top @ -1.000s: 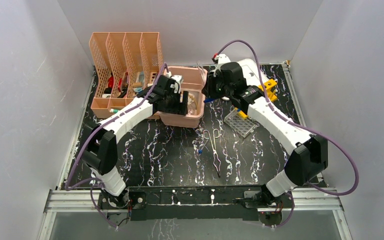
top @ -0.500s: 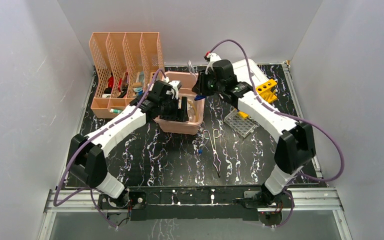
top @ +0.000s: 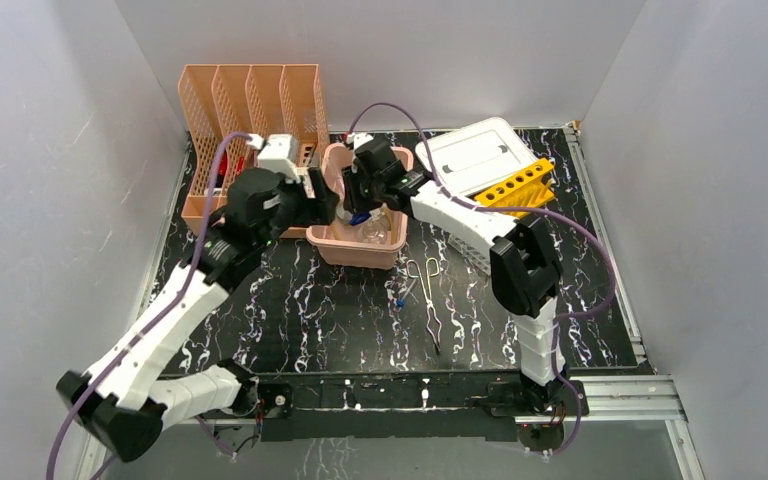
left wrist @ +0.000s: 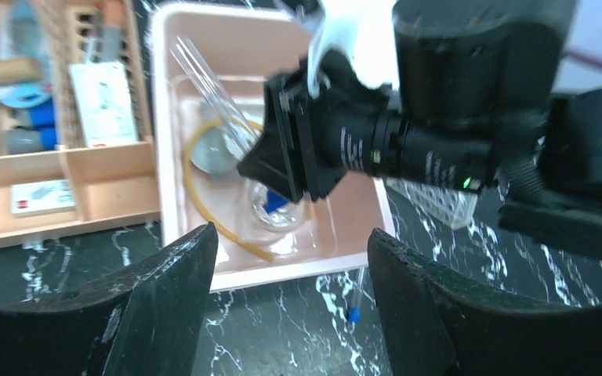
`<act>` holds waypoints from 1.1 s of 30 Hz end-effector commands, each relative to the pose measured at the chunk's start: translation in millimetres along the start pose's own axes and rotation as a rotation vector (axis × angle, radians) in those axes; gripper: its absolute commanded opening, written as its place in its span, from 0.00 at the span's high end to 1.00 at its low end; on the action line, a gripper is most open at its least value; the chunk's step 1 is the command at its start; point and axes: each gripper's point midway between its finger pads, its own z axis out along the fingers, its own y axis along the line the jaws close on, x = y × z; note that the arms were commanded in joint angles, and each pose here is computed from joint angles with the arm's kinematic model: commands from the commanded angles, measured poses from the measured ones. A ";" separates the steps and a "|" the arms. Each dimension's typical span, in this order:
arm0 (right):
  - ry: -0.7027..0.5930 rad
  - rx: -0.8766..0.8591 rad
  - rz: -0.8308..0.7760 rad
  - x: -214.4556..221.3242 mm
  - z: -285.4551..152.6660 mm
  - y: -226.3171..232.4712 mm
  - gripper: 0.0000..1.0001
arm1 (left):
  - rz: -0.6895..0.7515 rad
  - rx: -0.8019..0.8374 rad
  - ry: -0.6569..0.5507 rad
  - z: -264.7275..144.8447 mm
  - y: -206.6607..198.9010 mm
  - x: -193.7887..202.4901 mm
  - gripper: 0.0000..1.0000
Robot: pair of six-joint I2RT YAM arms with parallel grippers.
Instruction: Organize the chemistry lab equipment
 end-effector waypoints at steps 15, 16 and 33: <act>0.140 0.175 -0.060 35.0 41.6 -27.6 0.72 | -0.029 -0.219 -0.153 -17.4 48.6 -6.0 0.31; 0.150 0.178 -0.061 37.1 43.2 -28.6 0.72 | -0.026 -0.220 -0.149 -16.3 48.9 -5.0 0.31; 0.136 0.169 -0.094 31.1 46.1 -26.3 0.32 | -0.021 -0.243 -0.117 -12.1 55.6 8.1 0.30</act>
